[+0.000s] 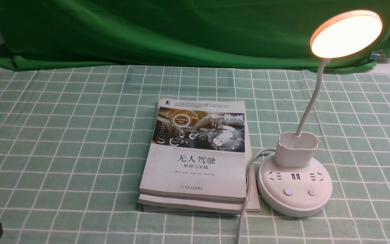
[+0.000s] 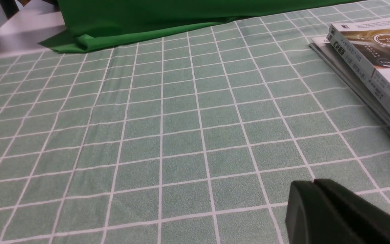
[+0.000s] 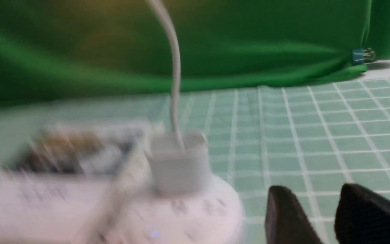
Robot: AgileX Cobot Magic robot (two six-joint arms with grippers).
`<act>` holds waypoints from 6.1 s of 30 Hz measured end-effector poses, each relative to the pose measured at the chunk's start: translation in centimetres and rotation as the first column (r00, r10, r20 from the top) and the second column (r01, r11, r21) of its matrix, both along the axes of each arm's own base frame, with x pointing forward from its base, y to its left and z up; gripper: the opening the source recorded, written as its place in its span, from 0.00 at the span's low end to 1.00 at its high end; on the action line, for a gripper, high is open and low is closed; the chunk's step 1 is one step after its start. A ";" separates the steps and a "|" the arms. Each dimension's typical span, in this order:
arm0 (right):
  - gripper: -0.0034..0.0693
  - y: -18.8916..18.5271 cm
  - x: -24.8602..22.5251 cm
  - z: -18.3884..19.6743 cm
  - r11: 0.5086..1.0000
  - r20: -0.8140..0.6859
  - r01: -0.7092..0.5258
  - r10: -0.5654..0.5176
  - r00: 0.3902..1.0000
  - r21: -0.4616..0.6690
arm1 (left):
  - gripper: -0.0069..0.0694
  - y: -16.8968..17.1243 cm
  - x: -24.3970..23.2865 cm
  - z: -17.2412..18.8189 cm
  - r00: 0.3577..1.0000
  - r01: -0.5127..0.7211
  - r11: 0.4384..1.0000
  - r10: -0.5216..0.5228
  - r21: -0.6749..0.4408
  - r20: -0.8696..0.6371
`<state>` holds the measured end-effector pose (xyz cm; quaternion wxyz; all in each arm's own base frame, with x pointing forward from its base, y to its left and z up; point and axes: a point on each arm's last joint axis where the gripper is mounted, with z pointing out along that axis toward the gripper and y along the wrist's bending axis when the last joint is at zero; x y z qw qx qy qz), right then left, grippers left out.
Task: Turn off the desk lamp on the blue coffee tablecloth by hand.
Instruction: 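Press the power button on the lamp base to turn the lamp off with the right gripper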
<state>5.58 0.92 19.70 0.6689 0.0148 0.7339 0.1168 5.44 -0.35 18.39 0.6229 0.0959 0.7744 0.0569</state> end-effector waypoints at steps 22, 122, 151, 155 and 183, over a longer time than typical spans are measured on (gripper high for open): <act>0.09 0.9 1.0 6.5 0.988 -0.199 -0.053 0.082 0.977 0.147 | 0.09 0.0 0.0 0.0 1.000 0.000 1.000 0.000 0.000 0.000; 0.09 9.2 22.7 -2.0 0.899 -0.928 -0.423 0.060 0.368 -0.109 | 0.09 0.0 0.0 0.0 1.000 0.000 1.000 0.000 0.000 0.000; 0.09 8.9 21.8 1.2 0.903 -0.891 -0.414 0.089 0.445 -0.116 | 0.09 0.0 0.0 0.0 1.000 0.000 1.000 0.000 0.000 0.000; 0.09 9.0 21.8 1.2 0.904 -0.889 -0.412 0.090 0.449 -0.117 | 0.09 0.0 0.0 0.0 1.000 0.000 1.000 0.000 0.000 0.000; 0.09 9.1 22.4 0.2 0.903 -0.897 -0.413 0.082 0.434 -0.117 | 0.09 0.0 0.0 0.0 1.000 0.000 1.000 0.000 0.000 0.000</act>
